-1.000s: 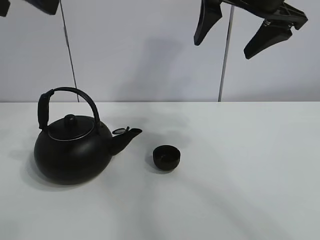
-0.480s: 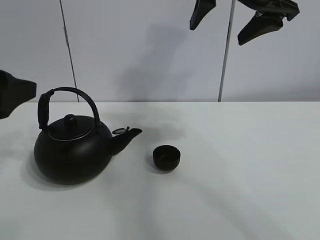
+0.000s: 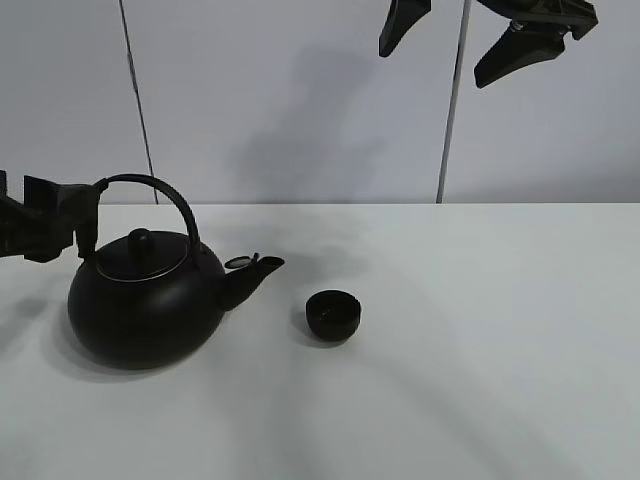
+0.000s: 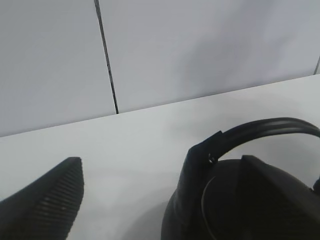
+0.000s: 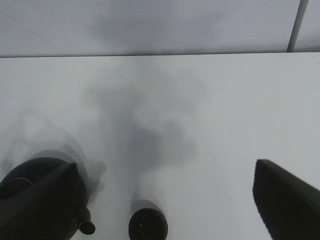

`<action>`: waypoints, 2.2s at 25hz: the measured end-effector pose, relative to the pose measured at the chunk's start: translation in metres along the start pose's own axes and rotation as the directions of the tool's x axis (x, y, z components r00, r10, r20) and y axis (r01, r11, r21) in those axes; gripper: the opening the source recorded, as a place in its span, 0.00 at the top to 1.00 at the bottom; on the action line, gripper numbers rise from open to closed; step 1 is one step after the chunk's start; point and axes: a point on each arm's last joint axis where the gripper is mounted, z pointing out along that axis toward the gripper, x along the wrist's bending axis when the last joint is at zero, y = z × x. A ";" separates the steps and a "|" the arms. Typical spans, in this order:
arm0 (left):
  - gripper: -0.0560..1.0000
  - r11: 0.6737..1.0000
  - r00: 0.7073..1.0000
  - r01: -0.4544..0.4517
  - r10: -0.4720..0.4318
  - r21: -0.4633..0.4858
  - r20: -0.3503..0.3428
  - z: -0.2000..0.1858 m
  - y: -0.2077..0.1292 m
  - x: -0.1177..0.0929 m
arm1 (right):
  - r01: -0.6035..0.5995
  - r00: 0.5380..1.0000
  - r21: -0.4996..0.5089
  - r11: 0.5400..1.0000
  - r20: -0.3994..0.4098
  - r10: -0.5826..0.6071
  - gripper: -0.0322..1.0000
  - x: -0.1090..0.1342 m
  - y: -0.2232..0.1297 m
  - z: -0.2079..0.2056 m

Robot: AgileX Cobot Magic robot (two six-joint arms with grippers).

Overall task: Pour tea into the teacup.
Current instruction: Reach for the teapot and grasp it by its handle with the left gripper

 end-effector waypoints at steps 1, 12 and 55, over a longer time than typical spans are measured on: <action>0.38 1.000 1.000 -0.002 0.002 -0.001 0.004 0.001 -0.001 -0.001 | 0.000 1.000 0.000 1.000 0.000 0.000 0.34 0.000 0.000 0.000; 0.38 1.000 0.999 -0.021 0.020 0.013 0.042 0.006 -0.008 -0.005 | 0.000 1.000 0.000 1.000 0.000 0.000 0.34 0.000 0.000 0.000; 0.38 0.999 0.996 -0.036 0.034 0.017 0.087 0.030 -0.018 -0.007 | 0.000 1.000 -0.003 1.000 0.000 0.000 0.34 0.000 0.000 0.000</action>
